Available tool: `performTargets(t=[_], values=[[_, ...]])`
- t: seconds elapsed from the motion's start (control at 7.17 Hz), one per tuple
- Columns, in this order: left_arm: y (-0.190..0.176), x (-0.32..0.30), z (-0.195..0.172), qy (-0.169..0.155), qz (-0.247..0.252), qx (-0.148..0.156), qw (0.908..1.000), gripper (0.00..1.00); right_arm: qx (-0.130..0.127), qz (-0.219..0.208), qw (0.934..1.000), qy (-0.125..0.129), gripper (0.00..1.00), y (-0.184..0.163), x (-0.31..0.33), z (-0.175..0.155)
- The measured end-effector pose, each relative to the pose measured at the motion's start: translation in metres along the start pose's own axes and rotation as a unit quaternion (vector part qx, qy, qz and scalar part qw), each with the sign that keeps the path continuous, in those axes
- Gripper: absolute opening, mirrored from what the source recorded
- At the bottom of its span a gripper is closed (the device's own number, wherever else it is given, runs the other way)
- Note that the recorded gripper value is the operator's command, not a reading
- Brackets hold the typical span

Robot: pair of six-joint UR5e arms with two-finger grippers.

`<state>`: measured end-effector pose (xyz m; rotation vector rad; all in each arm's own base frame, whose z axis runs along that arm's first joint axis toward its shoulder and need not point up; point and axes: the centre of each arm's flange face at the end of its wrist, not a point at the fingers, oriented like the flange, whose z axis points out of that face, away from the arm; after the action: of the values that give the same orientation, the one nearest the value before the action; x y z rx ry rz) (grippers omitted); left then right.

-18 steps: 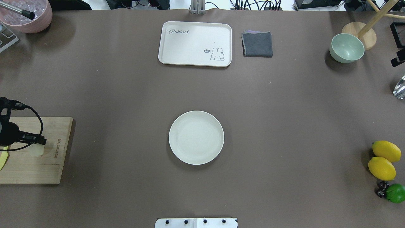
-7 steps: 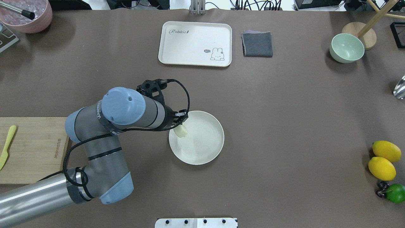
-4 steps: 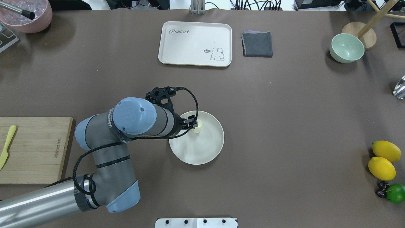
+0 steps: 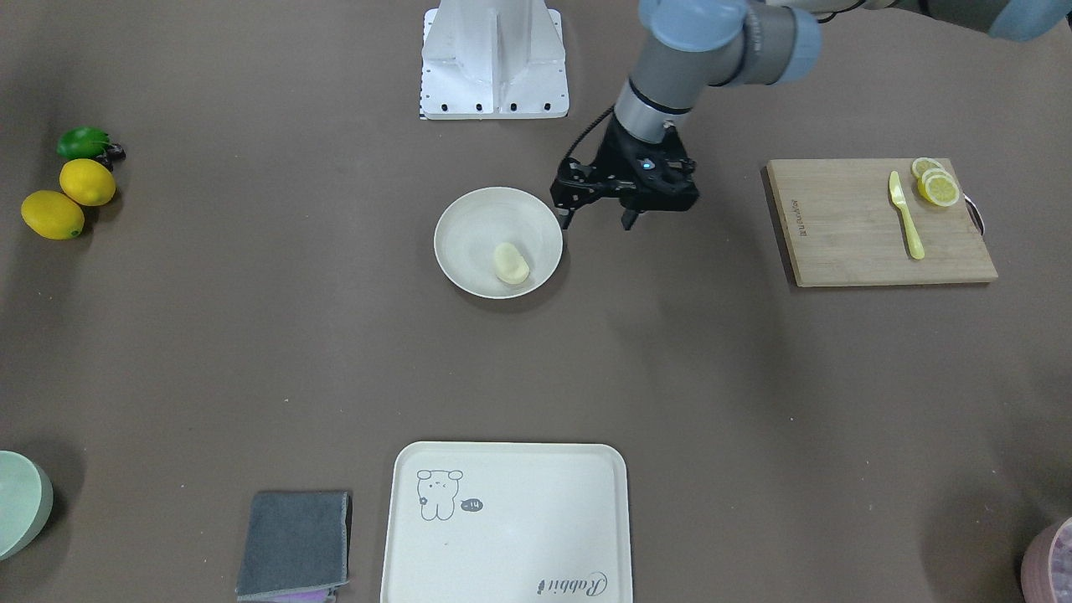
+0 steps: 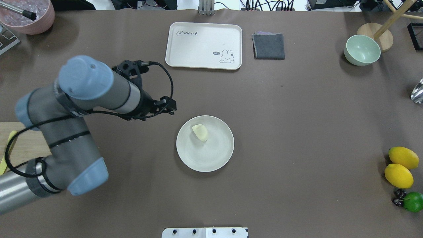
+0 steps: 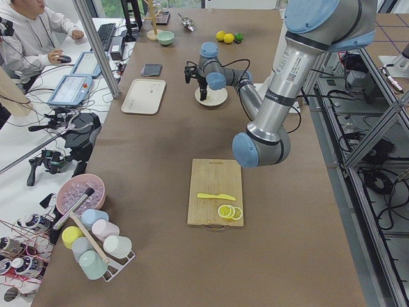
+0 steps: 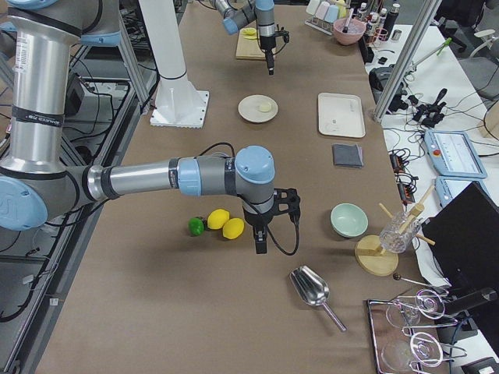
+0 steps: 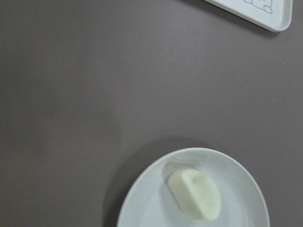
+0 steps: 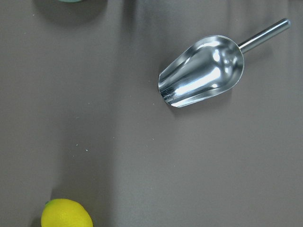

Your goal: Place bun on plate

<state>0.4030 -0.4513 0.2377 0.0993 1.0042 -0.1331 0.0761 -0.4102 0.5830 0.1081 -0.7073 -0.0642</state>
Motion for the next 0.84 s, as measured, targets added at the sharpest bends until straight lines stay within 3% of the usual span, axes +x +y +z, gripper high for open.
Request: performTargets(t=[0.28, 0.84], values=[[-0.069, -0.137, -0.065, -0.044, 0.067, -0.018, 0.9966, 0.97, -0.011, 0.011, 0.9999, -0.001, 1.0, 0.013, 0.009, 0.009], [-0.127, -0.464, -0.186, -0.145, 0.179, -0.06, 0.9713, 0.98, -0.025, 0.031, 0.9992, -0.001, 1.0, 0.032, 0.024, 0.02]])
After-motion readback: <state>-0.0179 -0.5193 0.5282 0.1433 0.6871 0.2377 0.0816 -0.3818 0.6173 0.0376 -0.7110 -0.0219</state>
